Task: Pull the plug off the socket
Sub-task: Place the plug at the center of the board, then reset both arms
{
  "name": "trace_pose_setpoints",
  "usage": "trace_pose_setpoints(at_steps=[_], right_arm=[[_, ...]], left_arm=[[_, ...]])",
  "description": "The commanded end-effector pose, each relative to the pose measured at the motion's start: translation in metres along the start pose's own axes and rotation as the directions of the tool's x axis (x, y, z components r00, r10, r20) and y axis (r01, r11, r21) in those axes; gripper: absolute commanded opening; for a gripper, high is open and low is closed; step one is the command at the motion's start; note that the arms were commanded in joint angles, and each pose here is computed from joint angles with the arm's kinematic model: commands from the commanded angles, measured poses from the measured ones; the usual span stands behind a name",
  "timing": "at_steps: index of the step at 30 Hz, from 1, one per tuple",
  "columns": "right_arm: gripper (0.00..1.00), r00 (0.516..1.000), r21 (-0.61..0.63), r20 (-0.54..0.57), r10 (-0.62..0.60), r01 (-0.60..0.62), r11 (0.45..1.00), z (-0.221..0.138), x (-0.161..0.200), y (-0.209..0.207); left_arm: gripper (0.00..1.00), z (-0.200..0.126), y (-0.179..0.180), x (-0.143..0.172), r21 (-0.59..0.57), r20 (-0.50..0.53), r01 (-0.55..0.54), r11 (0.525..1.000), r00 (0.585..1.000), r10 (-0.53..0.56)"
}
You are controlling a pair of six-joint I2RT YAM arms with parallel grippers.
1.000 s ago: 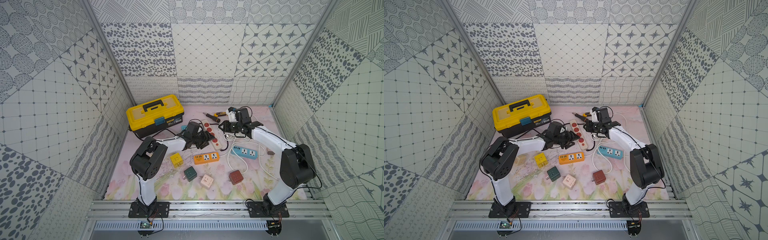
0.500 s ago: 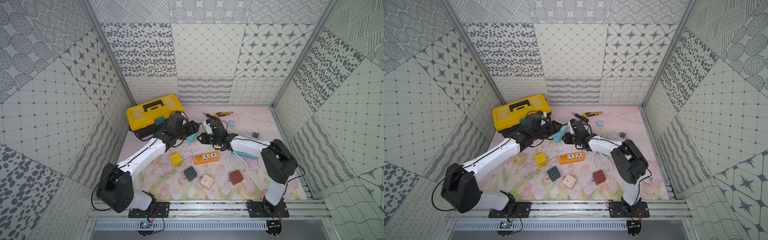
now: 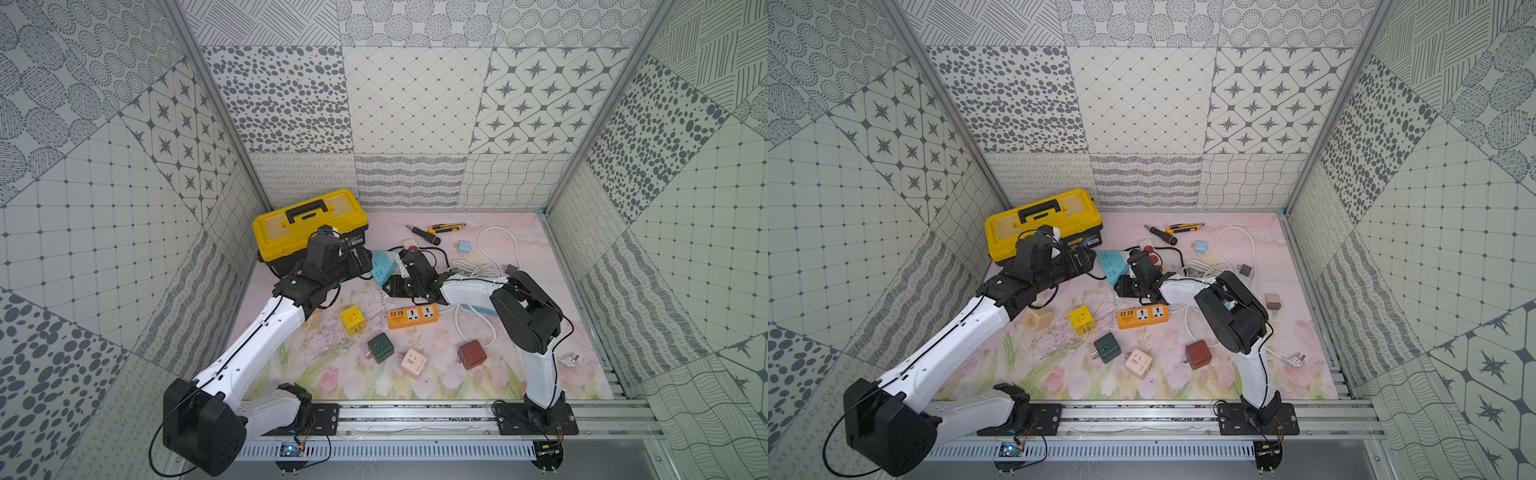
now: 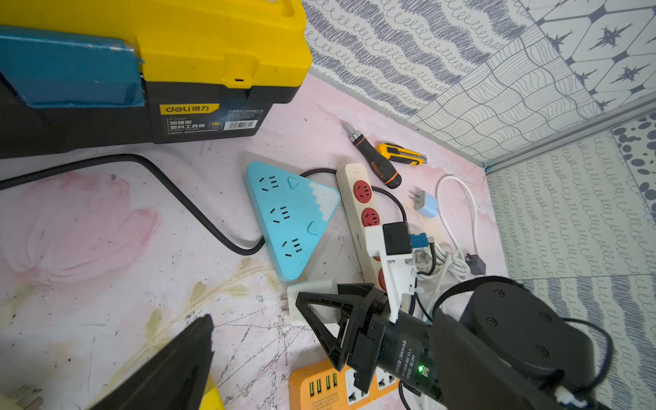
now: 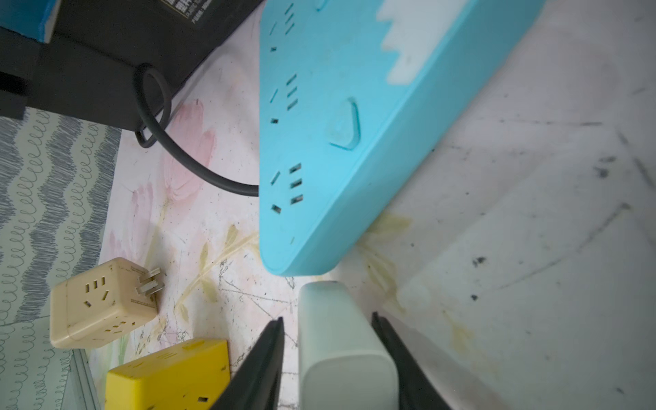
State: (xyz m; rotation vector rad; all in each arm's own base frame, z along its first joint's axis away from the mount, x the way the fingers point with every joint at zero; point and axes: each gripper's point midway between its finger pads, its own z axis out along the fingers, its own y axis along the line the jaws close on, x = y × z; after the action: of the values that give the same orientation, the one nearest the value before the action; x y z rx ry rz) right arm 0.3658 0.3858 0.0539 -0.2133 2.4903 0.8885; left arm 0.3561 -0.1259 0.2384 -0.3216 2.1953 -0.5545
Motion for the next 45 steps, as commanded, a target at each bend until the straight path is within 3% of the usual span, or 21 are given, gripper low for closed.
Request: trace_pose_setpoints(at_steps=[1,6,12,14,18,22,26,28,31,35,37,39,41,45], right_arm=[[0.56,0.997,0.013,0.075,-0.026,0.026,1.0,-0.019,-0.017,0.004],[0.65,0.985,0.087,0.163,-0.058,0.045,0.995,-0.063,-0.035,-0.011],[0.93,0.94,0.312,0.282,-0.191,0.098,0.945,-0.149,-0.059,-0.058],[0.96,0.914,0.409,0.321,-0.247,0.102,0.907,-0.182,-0.066,-0.08],[0.99,0.869,0.52,0.4,-0.29,0.046,0.853,-0.232,-0.074,-0.122],[0.99,0.816,0.58,0.47,-0.337,0.003,0.814,-0.269,-0.073,-0.158],[0.99,0.75,0.672,0.463,-0.472,0.05,0.739,-0.283,-0.063,-0.181],[0.99,0.751,0.702,0.452,-0.481,0.033,0.711,-0.287,-0.059,-0.196],[0.99,0.77,0.696,0.443,-0.46,0.028,0.717,-0.285,-0.054,-0.219],[0.99,0.759,0.682,0.47,-0.45,0.011,0.732,-0.283,-0.048,-0.24],[0.99,0.749,0.653,0.495,-0.44,0.013,0.757,-0.279,-0.047,-0.245],[0.99,0.757,0.635,0.486,-0.436,0.036,0.771,-0.276,-0.05,-0.245],[0.99,0.744,0.622,0.474,-0.47,0.096,0.777,-0.27,-0.052,-0.239],[0.99,0.734,0.596,0.46,-0.5,0.162,0.787,-0.261,-0.059,-0.233]], left_arm=[[1.0,0.003,0.013,0.004,-0.051,-0.011,-0.058,0.997,0.998,0.058],[1.0,0.012,0.023,0.004,-0.084,0.013,-0.105,0.991,0.994,0.107],[1.0,0.022,0.03,0.003,-0.071,0.135,-0.275,0.959,0.95,0.282],[1.0,0.028,0.034,0.007,-0.085,0.178,-0.393,0.916,0.898,0.402],[1.0,0.04,0.069,0.005,-0.239,0.157,-0.469,0.85,0.845,0.511],[1.0,0.056,0.111,0.007,-0.243,0.084,-0.437,0.866,0.88,0.468],[1.0,0.068,0.148,0.013,-0.199,0.061,-0.33,0.923,0.936,0.347],[1.0,0.075,0.166,0.021,-0.195,0.046,-0.28,0.94,0.955,0.294],[1.0,0.082,0.188,0.033,-0.194,0.029,-0.23,0.953,0.97,0.24],[0.99,0.078,0.18,0.018,-0.177,0.13,-0.324,0.929,0.928,0.348],[1.0,0.081,0.181,0.019,-0.159,0.117,-0.317,0.935,0.934,0.337],[1.0,0.084,0.169,0.019,-0.095,0.128,-0.334,0.938,0.93,0.344],[0.99,0.088,0.151,0.029,-0.016,0.182,-0.406,0.914,0.898,0.402],[0.99,0.092,0.153,0.038,-0.084,0.213,-0.446,0.891,0.865,0.454]])
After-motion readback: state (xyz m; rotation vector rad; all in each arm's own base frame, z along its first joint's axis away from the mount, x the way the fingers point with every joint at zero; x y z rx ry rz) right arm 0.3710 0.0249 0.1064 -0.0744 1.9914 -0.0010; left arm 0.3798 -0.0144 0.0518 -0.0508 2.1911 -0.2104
